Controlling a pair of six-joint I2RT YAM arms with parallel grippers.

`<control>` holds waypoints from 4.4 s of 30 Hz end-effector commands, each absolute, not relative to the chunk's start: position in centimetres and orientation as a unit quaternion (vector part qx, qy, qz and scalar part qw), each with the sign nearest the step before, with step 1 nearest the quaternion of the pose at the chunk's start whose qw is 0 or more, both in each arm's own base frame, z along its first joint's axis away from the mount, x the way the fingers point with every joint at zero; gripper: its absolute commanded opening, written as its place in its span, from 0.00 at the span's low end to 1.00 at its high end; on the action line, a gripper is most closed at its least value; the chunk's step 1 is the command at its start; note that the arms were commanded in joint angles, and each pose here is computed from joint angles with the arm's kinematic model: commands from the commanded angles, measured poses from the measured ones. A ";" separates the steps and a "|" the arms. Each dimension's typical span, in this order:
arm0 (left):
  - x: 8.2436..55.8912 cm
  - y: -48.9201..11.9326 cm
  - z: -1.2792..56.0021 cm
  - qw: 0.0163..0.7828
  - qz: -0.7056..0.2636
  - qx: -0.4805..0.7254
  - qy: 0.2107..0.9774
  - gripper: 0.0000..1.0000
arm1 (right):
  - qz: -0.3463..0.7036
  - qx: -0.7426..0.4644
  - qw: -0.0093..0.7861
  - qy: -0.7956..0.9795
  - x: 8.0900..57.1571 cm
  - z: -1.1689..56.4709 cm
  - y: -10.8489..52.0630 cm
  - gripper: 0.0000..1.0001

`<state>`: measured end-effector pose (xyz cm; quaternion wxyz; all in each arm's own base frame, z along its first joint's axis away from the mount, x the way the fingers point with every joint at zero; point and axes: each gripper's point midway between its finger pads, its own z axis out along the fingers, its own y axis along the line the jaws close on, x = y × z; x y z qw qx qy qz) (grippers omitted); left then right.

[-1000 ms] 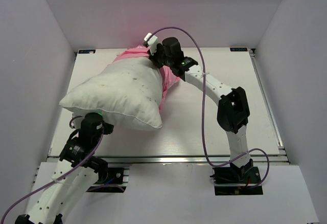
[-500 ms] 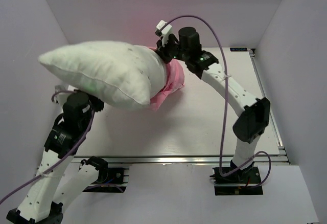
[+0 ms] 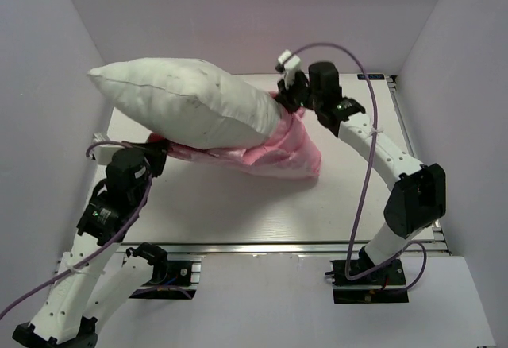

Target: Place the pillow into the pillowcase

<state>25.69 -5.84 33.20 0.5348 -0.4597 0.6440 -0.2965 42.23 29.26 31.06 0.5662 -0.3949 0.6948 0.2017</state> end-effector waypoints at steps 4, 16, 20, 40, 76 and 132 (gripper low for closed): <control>24.4 -7.9 26.2 0.518 -0.332 -0.402 0.678 0.00 | 0.188 -0.441 0.505 0.718 35.6 21.3 26.8 0.00; 22.1 -8.5 22.5 0.512 -0.361 -0.364 0.689 0.00 | 0.228 -0.421 0.483 0.733 29.6 20.0 24.7 0.06; 22.4 -8.9 22.6 0.512 -0.365 -0.355 0.692 0.00 | 0.229 -0.403 0.495 0.735 31.7 21.6 25.7 0.21; 22.4 -9.0 22.7 0.516 -0.363 -0.345 0.695 0.00 | 0.183 -0.396 0.550 0.712 38.9 26.8 28.7 0.54; 29.8 -10.0 47.6 0.701 -0.334 -0.224 0.590 0.00 | 0.489 -0.467 0.483 0.556 22.3 46.2 39.3 0.00; 36.0 -15.9 40.8 0.534 -0.469 -0.209 0.672 0.00 | 0.187 -0.276 0.722 0.606 42.0 41.5 23.9 0.00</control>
